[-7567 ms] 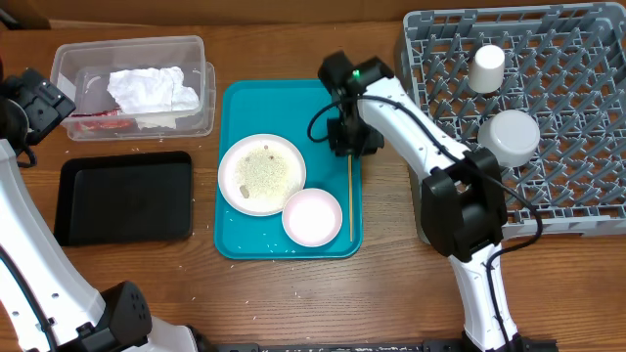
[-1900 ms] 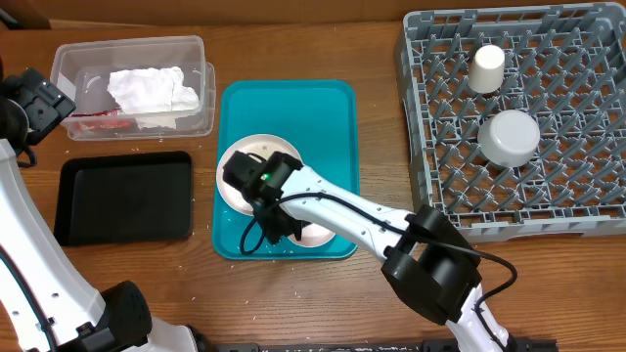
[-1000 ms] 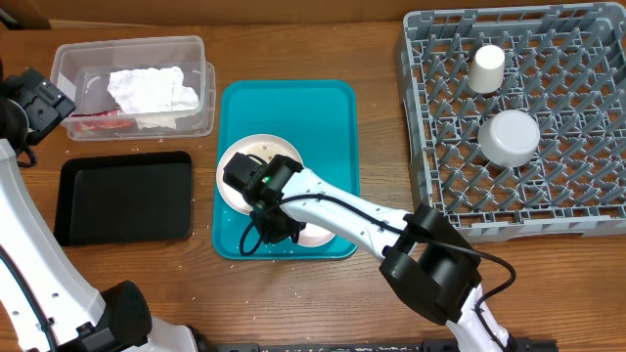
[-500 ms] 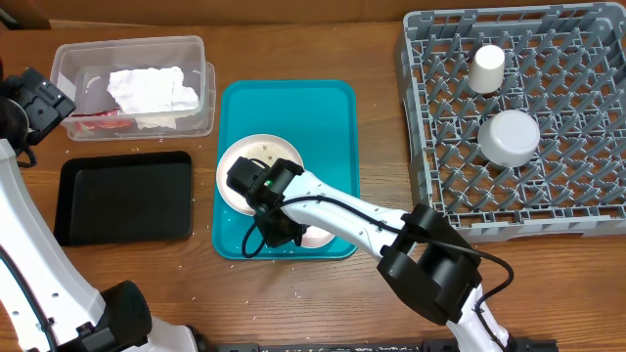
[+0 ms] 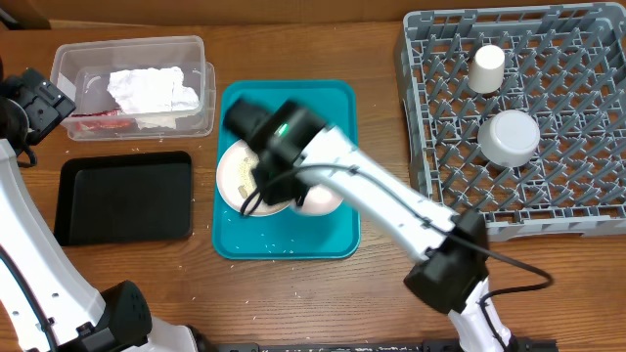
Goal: Sort waste into correct bins and load items into the dishwasher
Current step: 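Carry the pink bowl right and set it upside down in the rack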
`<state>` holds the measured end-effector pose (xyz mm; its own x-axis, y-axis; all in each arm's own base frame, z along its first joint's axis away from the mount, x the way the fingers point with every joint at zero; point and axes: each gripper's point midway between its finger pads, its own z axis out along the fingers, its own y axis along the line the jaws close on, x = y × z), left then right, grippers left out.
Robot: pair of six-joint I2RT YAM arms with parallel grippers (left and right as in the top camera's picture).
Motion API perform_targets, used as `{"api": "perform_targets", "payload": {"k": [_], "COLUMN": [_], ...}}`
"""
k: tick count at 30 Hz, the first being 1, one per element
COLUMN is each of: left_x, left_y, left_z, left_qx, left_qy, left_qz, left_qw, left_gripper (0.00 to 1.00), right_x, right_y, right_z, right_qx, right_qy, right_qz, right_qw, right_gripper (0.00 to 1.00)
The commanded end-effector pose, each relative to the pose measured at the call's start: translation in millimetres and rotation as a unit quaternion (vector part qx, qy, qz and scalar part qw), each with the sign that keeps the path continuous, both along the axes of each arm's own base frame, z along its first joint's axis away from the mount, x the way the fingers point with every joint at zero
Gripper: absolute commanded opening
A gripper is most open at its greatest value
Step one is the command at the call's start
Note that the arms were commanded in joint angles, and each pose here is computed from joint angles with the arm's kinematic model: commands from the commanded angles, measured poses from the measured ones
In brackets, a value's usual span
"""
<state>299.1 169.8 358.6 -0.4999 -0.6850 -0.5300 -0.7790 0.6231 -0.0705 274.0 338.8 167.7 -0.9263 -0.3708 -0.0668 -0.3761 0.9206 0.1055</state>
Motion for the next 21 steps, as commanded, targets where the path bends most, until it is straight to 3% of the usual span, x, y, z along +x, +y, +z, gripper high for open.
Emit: {"api": "perform_targets", "payload": {"k": [1,4,9,16,21], "left_x": [-3,-3,-3,-3,-3], "left_y": [-1,-1,-1,-1,-1], "left_z": [4,4,4,4,4], "left_qx": [-0.001,-0.001,-0.001,-0.001,-0.001], "left_qy": [-0.008,-0.008,-0.008,-0.008,-0.008], "left_qz": [0.005,0.005,0.005,0.005,0.005], "left_qw": [1.0,1.0,1.0,1.0,1.0], "left_gripper": [1.0,1.0,1.0,1.0,1.0], "right_x": [52,90,115,125,125], "right_y": [-47,-95,-164,-279,-351], "right_z": [56,91,126,169,176], "right_qx": [0.022,0.072,0.153,0.161,0.149], "right_qy": [-0.063,-0.087,-0.077,-0.153,-0.175], "right_qz": [-0.075,-0.142,-0.227,-0.321,-0.396], "right_qw": [0.995,0.983,0.959,0.92,0.889], "right_gripper": [0.04,0.04,0.04,0.04,0.04]}}
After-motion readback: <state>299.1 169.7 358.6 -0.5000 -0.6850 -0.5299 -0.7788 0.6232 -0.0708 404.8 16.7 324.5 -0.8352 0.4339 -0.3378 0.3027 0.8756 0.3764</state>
